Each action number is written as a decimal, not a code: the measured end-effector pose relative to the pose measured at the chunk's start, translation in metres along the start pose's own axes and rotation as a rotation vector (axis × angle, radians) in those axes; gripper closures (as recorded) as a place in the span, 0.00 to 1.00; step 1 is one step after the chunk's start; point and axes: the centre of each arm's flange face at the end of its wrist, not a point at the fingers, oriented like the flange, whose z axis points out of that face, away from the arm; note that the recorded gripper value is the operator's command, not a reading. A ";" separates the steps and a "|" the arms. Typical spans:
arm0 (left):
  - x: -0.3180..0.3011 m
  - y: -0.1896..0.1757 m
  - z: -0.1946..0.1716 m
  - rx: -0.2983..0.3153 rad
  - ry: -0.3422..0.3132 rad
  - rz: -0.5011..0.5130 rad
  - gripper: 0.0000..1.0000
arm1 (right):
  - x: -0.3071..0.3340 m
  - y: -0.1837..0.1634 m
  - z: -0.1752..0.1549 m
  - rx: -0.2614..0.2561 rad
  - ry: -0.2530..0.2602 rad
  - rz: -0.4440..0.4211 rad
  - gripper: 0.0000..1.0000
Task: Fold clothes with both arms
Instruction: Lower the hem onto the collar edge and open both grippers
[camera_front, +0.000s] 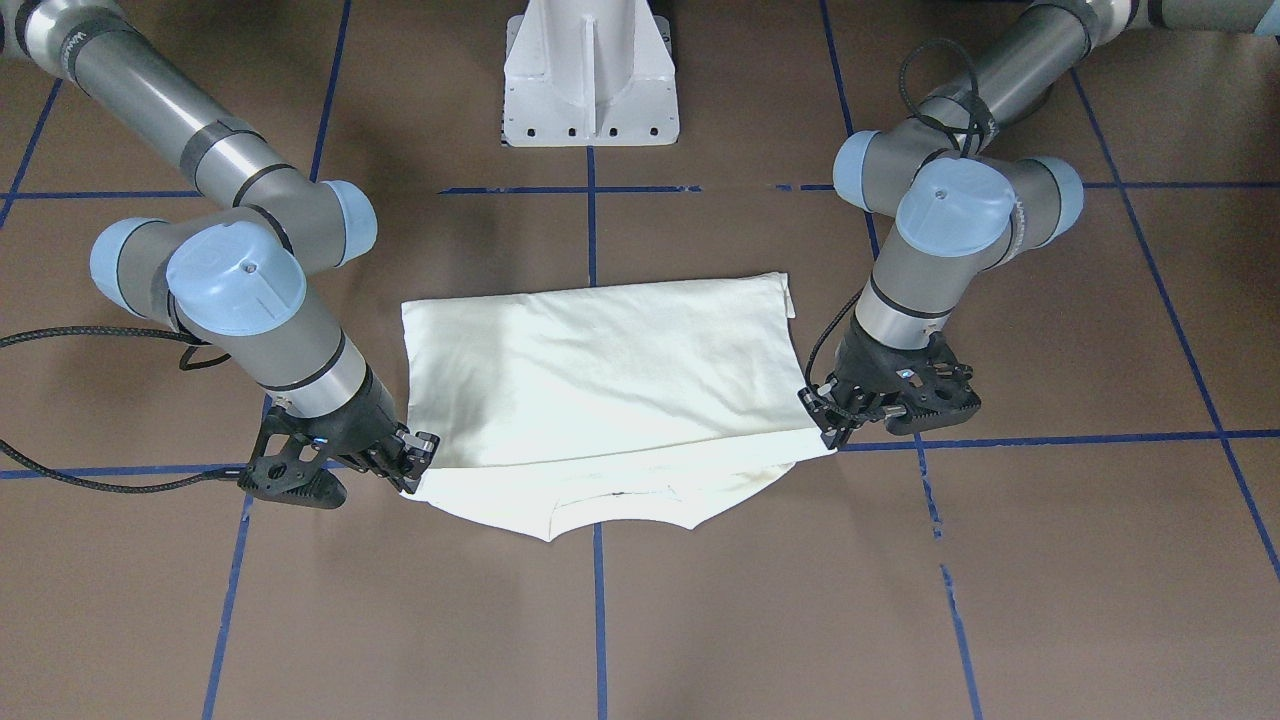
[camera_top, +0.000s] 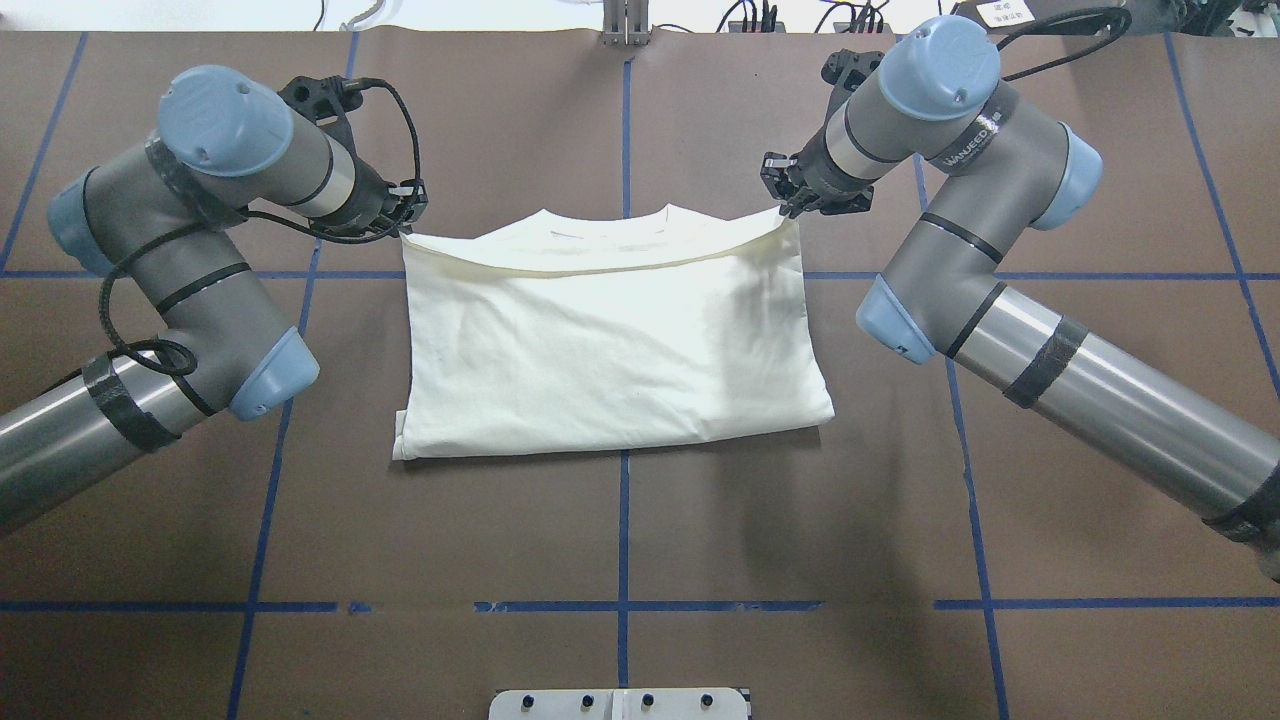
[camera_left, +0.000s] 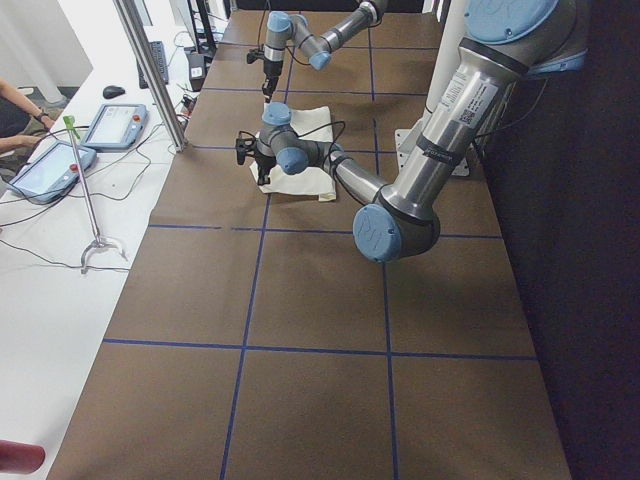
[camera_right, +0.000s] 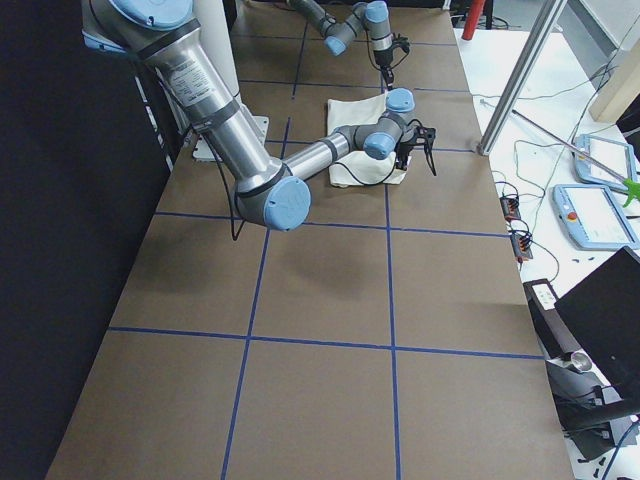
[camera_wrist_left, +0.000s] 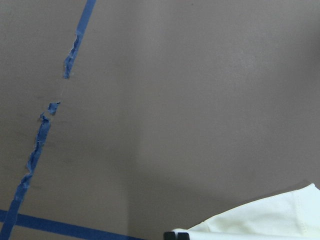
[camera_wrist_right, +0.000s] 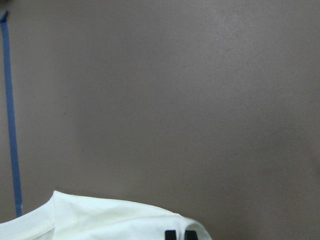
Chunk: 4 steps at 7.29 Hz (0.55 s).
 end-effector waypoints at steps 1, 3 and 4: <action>0.001 0.000 -0.001 0.000 -0.001 0.001 0.00 | 0.002 0.001 0.001 -0.001 -0.007 -0.002 0.00; 0.006 0.001 -0.010 0.003 0.009 0.004 0.00 | 0.003 0.018 -0.004 -0.006 -0.040 -0.014 0.00; 0.010 0.004 -0.021 0.005 0.016 0.002 0.00 | 0.013 0.041 -0.008 -0.015 -0.051 -0.028 0.00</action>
